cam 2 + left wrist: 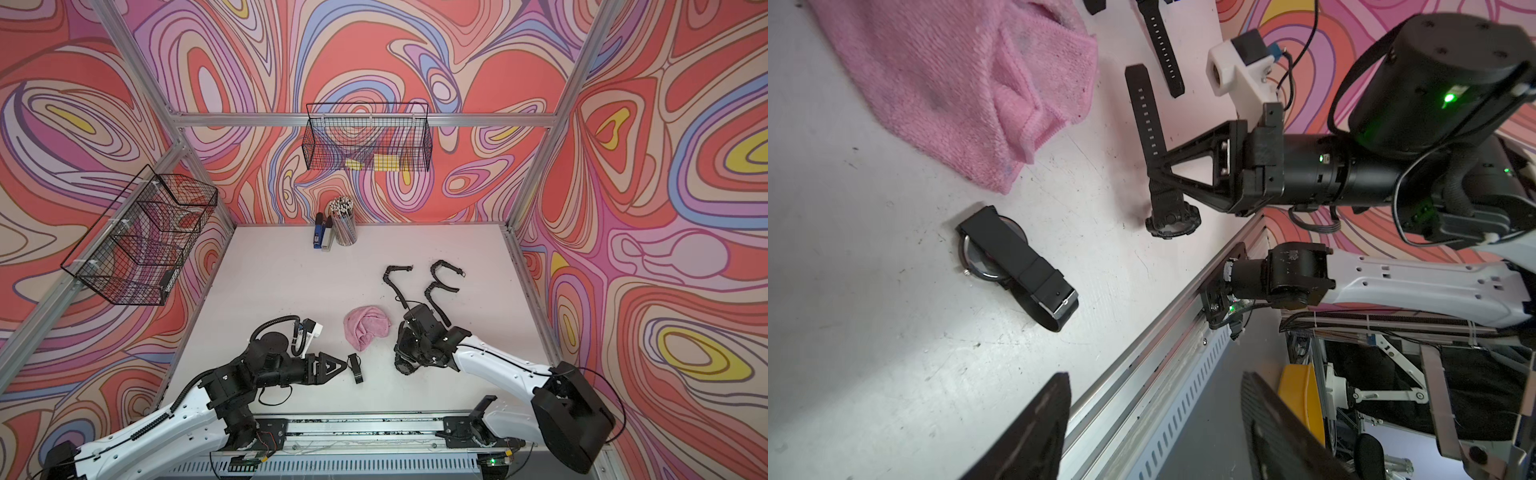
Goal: Wipe the watch dial
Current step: Pick up the watch at the center of the board.
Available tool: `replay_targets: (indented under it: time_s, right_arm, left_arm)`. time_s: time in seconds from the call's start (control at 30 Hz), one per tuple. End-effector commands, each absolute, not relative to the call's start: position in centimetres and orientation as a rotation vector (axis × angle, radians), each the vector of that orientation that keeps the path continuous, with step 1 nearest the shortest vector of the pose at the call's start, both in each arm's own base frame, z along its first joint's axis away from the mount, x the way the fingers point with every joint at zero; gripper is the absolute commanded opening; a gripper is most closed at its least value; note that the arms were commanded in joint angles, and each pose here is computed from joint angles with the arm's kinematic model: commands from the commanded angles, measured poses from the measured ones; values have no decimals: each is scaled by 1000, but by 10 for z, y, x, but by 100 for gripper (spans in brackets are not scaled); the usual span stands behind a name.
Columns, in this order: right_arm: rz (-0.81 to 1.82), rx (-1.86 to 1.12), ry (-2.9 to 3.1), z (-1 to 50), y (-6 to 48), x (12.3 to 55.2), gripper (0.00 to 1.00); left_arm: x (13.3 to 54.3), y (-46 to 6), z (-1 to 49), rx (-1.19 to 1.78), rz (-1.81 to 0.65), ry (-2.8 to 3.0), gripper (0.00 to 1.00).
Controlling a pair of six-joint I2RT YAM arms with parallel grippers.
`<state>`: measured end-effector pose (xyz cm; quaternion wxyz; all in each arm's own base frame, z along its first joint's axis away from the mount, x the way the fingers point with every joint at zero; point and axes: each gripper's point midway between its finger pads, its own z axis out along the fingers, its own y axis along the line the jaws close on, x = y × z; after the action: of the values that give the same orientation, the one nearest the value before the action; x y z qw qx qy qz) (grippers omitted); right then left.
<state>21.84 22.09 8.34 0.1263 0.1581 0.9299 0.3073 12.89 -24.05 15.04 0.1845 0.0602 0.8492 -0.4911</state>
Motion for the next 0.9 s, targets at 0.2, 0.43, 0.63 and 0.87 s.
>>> replay_targets:
  time_s: [0.2,0.43,0.63,0.87]
  right_arm:
    - [1572,116,2254,237,289,268,0]
    - [1990,8,2025,285,320,266,0]
    - [2130,-15,1928,301,324,261,0]
    - [2187,-56,1892,317,329,249,0]
  left_arm:
    - [131,-257,255,326,-1693,1933,75]
    - [155,-243,287,256,-1737,1792,75]
    - [166,-240,298,283,-1690,1795,75]
    - [192,-235,319,265,-1620,1770,75]
